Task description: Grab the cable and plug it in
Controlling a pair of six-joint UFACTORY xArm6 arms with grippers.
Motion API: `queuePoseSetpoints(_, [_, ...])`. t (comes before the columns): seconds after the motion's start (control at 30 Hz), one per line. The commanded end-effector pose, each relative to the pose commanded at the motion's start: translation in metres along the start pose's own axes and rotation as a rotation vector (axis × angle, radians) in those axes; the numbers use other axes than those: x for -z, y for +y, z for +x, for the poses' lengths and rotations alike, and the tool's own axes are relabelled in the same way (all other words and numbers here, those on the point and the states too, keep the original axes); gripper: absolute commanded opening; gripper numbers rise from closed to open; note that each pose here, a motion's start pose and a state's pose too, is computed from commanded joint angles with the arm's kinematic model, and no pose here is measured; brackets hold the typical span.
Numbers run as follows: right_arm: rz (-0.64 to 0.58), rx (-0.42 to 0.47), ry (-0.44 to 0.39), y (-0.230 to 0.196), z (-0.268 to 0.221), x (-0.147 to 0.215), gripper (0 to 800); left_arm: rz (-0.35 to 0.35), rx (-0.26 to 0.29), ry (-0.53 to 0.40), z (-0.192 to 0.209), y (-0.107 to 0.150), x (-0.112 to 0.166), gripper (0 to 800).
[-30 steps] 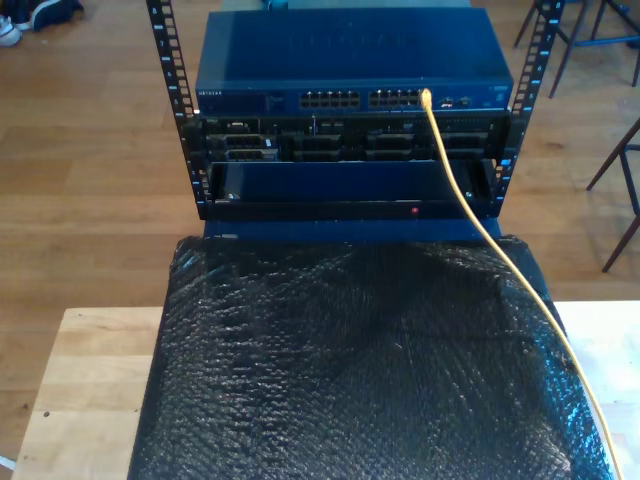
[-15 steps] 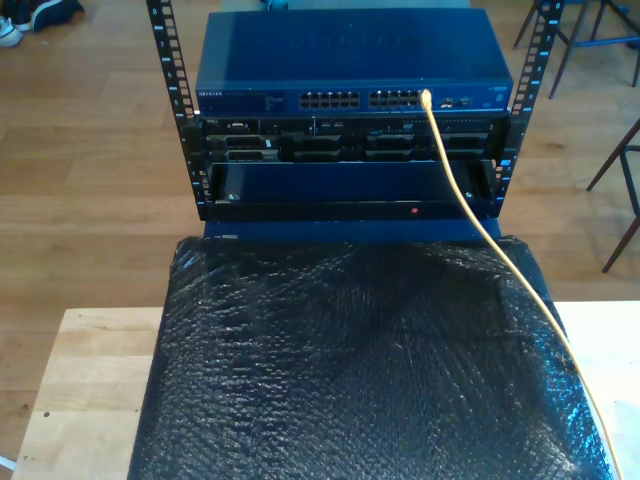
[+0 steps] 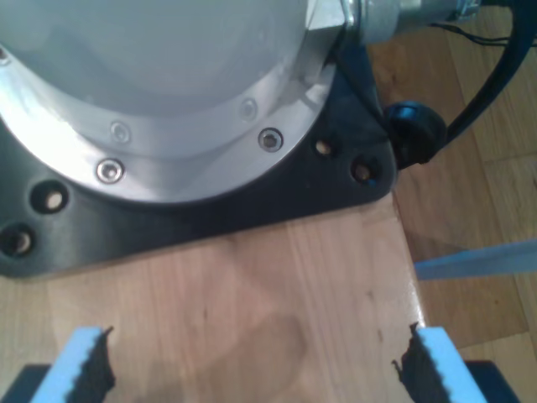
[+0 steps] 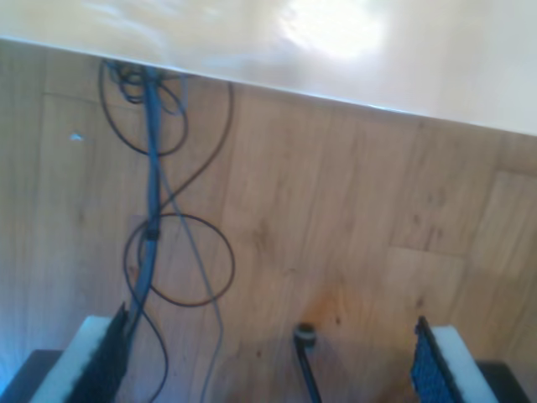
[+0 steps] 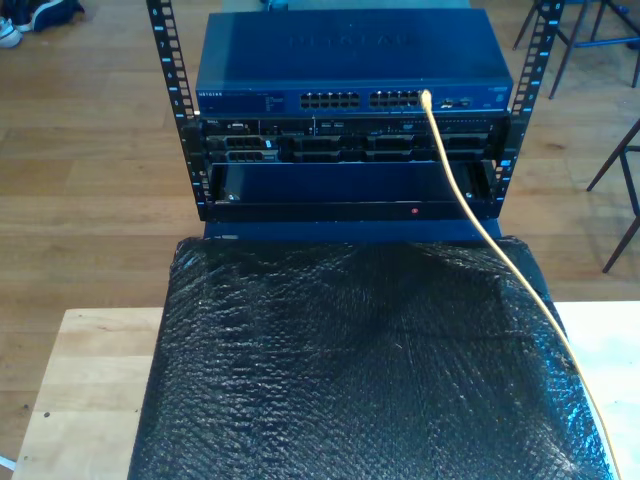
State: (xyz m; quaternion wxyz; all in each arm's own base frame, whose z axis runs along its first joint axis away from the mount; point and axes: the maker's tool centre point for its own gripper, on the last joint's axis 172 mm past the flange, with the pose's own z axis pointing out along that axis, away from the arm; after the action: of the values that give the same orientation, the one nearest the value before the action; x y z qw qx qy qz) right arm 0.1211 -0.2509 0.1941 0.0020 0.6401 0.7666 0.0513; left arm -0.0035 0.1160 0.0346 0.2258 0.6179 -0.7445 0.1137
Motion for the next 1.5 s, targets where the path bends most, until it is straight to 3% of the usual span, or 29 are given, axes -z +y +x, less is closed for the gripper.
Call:
queuePoseSetpoints(0.47, [0.003, -0.045, 0.07, -0.055, 0.025, -0.031, 799, 0.0, 0.0, 0.0, 0.0, 0.0, 0.0, 800])
queuePoseSetpoints(1.0, [-0.01, -0.064, 0.188, -0.075, 0.076, -0.084, 799, 0.0, 0.0, 0.0, 0.0, 0.0, 0.0, 800])
queuePoseSetpoints(1.5, [-0.006, -0.083, 0.172, -0.08, 0.089, -0.122, 799, 0.0, 0.0, 0.0, 0.0, 0.0, 0.0, 800])
